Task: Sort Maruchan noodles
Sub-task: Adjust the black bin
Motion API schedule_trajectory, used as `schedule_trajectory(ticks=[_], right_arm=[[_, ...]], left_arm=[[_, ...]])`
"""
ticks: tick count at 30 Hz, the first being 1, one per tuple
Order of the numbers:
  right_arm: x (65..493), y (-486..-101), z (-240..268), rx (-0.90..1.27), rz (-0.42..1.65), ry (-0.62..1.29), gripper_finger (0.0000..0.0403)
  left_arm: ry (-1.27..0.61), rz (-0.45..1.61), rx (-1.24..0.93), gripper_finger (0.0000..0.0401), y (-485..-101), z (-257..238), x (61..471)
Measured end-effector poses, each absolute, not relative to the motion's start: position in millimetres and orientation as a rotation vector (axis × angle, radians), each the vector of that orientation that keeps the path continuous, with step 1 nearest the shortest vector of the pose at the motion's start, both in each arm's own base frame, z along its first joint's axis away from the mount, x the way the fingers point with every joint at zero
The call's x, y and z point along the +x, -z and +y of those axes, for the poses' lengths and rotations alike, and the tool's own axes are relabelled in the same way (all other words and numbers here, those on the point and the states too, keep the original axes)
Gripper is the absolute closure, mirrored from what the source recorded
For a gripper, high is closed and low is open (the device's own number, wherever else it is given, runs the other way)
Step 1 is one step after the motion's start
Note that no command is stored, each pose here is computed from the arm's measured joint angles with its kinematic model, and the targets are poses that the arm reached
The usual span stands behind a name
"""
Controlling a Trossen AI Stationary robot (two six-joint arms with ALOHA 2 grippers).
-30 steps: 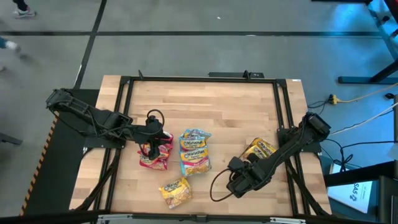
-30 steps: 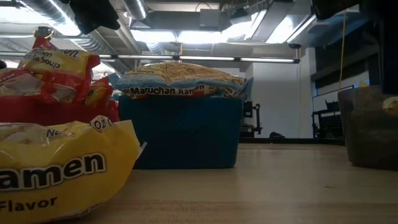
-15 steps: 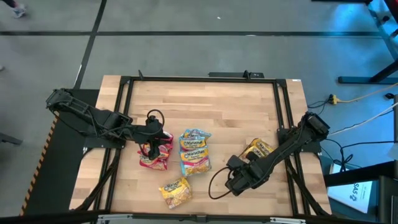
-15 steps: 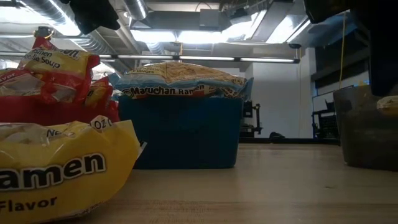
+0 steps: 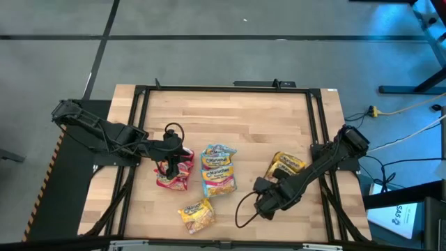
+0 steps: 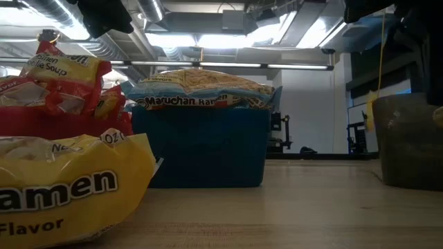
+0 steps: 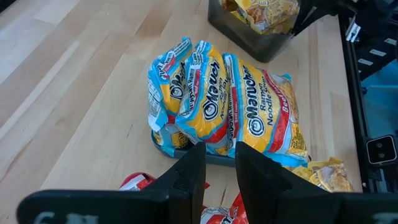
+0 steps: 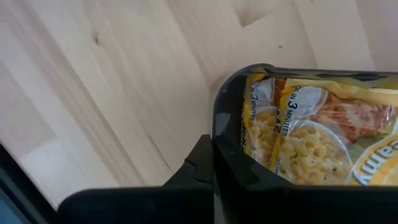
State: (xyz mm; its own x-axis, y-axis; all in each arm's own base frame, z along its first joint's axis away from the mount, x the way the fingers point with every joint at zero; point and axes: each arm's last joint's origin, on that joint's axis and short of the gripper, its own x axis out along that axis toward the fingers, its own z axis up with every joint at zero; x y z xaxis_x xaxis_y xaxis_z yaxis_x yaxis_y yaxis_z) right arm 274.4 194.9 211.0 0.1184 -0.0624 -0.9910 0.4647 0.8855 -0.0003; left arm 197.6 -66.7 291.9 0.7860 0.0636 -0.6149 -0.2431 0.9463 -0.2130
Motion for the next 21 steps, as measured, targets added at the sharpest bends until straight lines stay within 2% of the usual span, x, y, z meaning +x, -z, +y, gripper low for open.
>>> schedule_trajectory(ticks=[11, 21], right_arm=[[281.7, -211.1, 183.4, 0.177, 1.497, 0.165, 0.0402], [285.2, -211.0, 178.4, 0.076, 1.513, 0.041, 0.0402]], left_arm=[[-0.168, 0.647, -0.29, 0.0321, -291.9, -66.7, 197.5], [-0.169, 0.647, -0.291, 0.0321, -291.9, -66.6, 197.6]])
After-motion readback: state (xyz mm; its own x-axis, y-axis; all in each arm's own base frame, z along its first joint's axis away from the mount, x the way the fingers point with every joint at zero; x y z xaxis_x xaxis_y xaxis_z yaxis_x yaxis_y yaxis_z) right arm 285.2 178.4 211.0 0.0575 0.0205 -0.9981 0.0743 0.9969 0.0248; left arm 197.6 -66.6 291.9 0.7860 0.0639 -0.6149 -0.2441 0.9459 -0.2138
